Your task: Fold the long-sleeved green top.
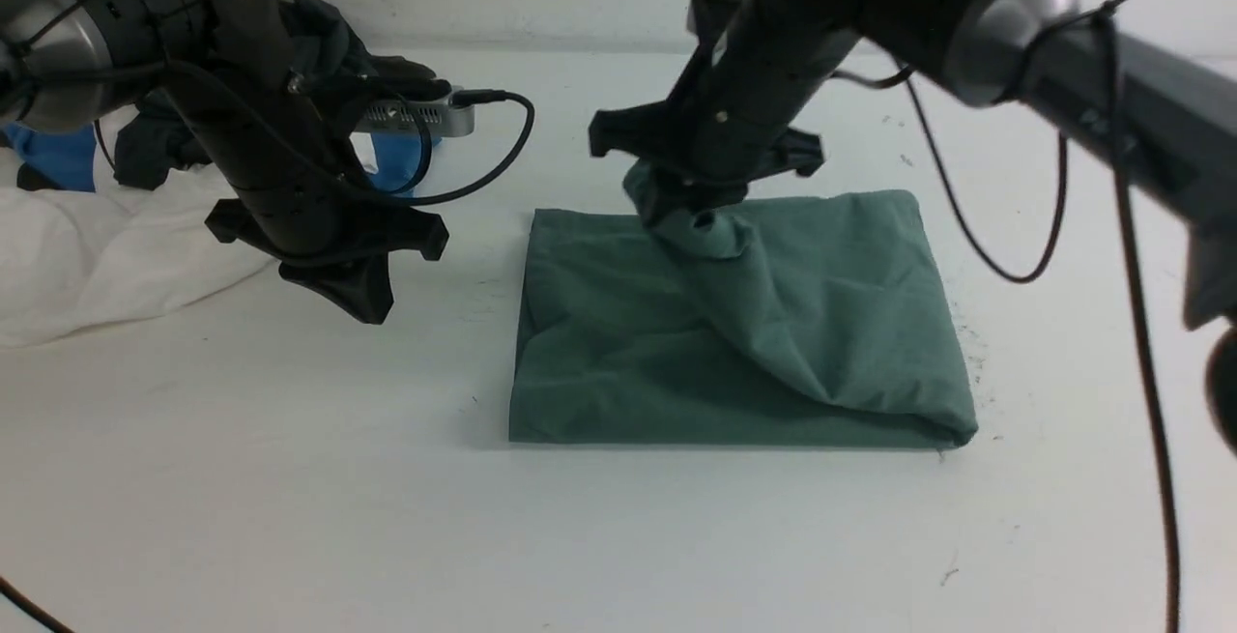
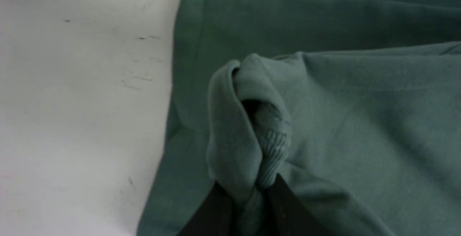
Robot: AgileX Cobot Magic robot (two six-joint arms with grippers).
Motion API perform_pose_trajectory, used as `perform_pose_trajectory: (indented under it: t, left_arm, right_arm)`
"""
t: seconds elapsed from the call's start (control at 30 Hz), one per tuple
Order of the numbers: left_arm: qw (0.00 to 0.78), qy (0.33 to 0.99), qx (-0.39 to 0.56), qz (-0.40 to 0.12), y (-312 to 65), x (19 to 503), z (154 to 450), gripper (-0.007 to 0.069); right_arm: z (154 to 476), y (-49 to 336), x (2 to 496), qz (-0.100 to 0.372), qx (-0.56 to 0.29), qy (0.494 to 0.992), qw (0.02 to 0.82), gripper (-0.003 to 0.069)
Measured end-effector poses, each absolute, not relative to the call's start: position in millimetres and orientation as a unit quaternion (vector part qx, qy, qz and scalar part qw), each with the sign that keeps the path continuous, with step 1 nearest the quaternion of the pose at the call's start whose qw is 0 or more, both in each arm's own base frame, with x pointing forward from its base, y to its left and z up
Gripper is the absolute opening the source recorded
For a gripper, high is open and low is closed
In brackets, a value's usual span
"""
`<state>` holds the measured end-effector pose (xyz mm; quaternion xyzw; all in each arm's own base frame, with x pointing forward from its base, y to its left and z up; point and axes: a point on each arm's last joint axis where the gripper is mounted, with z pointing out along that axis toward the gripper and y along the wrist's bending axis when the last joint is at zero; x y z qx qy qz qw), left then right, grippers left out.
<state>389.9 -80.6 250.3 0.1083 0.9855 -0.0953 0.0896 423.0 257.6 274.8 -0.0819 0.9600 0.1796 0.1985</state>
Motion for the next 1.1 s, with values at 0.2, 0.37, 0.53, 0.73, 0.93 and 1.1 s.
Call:
perform_pose_trajectory:
  t: [0.2, 0.37, 0.53, 0.73, 0.93, 1.1]
  left_arm:
    - [0.090, 0.985, 0.108, -0.096, -81, 390, 250, -0.0004]
    - [0.090, 0.985, 0.108, -0.097, -81, 390, 250, -0.0004]
    - [0.090, 0.985, 0.108, -0.097, -81, 390, 250, -0.0004]
    - [0.090, 0.985, 0.108, -0.097, -81, 390, 250, -0.0004]
    - [0.102, 0.981, 0.121, -0.109, -84, 391, 251, -0.0004]
    - [0.112, 0.969, 0.155, -0.154, -94, 391, 254, -0.0004]
  right_arm:
    - [240, 284, 425, 0.217, -0.070, 0.959, 0.171, 0.0075]
    - [229, 296, 426, 0.250, -0.062, 0.952, 0.164, 0.0178]
    - [236, 308, 423, 0.303, -0.054, 0.938, 0.161, 0.0424]
    - [266, 296, 424, 0.285, -0.122, 0.936, 0.165, 0.0570]
    - [302, 251, 446, 0.177, -0.142, 0.940, 0.256, 0.0472]
    - [310, 226, 442, 0.127, -0.155, 0.944, 0.263, 0.0165]
